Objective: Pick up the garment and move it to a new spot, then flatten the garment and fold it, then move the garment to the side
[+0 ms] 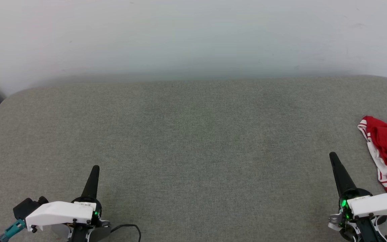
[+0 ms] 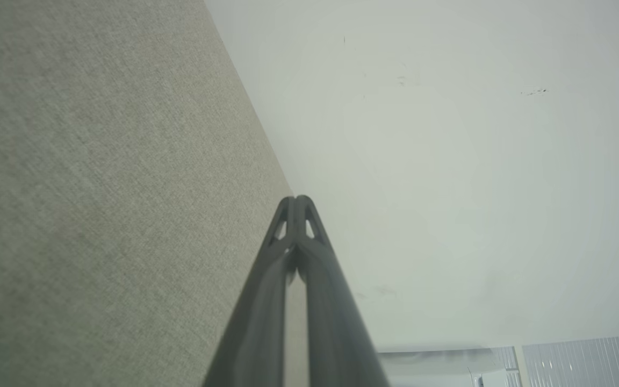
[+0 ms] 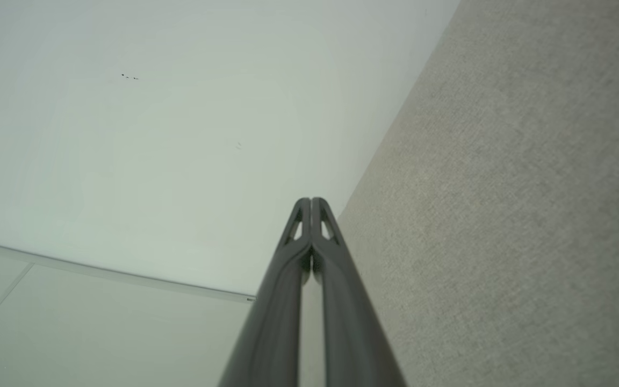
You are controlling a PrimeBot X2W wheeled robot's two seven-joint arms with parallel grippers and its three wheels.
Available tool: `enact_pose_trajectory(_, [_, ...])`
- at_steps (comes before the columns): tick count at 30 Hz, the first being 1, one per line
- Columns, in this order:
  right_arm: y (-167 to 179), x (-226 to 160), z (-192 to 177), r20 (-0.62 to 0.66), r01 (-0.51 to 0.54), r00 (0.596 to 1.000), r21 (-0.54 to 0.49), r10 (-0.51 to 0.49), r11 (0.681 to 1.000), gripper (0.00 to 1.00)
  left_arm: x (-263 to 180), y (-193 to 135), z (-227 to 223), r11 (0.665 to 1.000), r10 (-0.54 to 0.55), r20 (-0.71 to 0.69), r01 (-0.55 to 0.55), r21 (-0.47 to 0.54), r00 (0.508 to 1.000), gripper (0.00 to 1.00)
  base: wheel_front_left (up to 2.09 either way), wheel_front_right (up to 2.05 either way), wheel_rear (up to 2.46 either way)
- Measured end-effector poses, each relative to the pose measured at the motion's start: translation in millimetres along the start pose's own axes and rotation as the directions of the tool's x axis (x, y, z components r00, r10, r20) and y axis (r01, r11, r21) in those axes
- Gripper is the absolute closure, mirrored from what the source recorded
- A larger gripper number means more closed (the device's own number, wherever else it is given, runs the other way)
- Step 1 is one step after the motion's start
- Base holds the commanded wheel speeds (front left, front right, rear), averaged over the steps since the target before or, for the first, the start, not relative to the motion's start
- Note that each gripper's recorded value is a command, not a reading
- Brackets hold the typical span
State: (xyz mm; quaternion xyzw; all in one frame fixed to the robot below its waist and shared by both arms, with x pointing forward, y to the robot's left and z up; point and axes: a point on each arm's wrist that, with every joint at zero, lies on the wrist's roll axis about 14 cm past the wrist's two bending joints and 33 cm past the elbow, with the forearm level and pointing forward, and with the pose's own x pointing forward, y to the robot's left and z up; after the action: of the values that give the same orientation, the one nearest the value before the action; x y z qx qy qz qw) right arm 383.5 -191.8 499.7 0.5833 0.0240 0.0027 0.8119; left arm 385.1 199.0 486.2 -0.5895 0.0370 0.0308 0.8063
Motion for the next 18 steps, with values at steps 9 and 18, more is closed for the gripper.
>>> enact_pose_trajectory(9, [-0.2, 0.7, 2.8, 0.012, -0.003, 1.000, 0.080, 0.002, 0.997, 1.00, 0.4, -3.5, 1.3, 0.997, -0.017, 0.001, 0.017, -0.076, 1.000, 1.00, 0.00, 0.00, 0.00])
enact_pose_trajectory(18, [-0.3, 1.3, 4.9, 0.019, -0.006, 1.000, 0.153, 0.003, 0.988, 1.00, 0.7, -7.4, 2.2, 0.988, -0.035, 0.005, 0.036, -0.149, 0.999, 1.00, 0.00, 0.00, 0.00])
